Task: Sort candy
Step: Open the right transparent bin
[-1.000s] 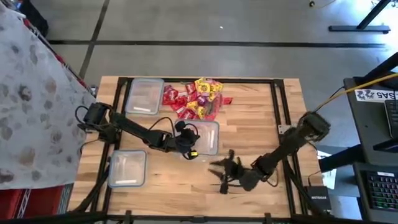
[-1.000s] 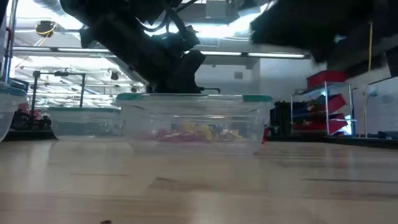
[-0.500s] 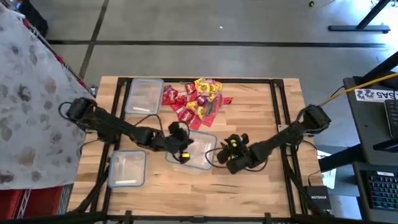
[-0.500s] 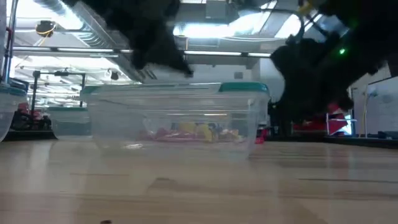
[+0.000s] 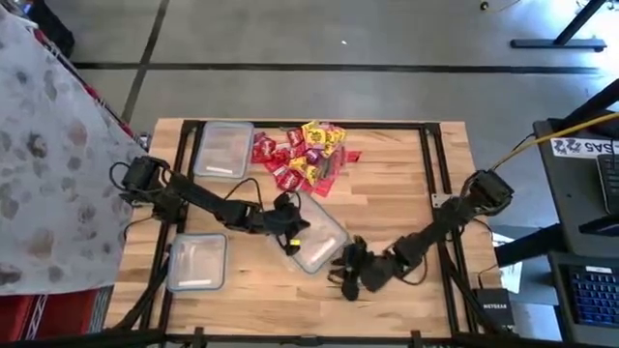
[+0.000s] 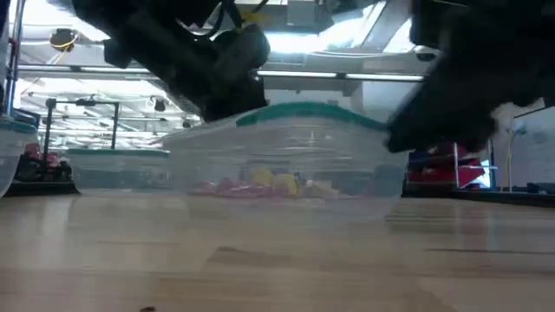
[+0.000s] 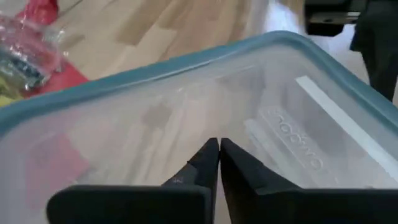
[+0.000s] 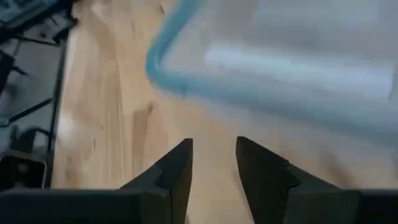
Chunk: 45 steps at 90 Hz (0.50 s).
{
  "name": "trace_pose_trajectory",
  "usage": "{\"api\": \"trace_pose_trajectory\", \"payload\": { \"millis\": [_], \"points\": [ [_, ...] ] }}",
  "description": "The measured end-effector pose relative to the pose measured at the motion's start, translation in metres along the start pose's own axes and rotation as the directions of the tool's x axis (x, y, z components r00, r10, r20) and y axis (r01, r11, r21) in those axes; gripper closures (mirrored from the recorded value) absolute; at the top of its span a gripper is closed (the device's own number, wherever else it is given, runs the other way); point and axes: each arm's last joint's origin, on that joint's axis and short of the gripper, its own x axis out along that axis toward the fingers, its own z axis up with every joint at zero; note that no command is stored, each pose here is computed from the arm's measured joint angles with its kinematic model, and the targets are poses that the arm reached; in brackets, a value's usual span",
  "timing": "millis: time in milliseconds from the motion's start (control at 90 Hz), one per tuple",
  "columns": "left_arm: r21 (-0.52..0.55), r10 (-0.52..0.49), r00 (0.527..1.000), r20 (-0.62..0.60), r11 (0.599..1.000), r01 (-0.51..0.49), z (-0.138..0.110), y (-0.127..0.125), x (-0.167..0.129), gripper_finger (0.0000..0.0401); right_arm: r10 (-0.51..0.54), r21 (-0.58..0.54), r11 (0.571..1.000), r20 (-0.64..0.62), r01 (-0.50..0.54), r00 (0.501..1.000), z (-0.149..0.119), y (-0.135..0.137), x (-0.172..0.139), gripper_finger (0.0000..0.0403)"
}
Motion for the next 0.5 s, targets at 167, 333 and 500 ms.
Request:
{"api": "trace_pose_trajectory", "payload": {
  "millis": [167,333,500],
  "points": [
    [-0.025,-0.042,0.996,0.077,0.999,0.044,0.020,-0.007,-0.009,0.0401,-0.147,-0.007,0.989,0.116,0.148,0.982,-0.024,0.000,-0.017,0.0292],
    [-0.039,-0.091,0.990,0.109,0.995,0.096,0.024,-0.009,-0.006,0.0401,-0.278,0.000,0.959,0.224,0.285,0.934,-0.036,-0.016,-0.018,0.0292],
    [-0.036,-0.057,0.997,0.043,0.998,0.058,0.015,-0.001,0.004,0.0401,-0.332,-0.019,0.939,0.198,0.342,0.922,-0.029,-0.041,-0.005,0.0292]
  ]
}}
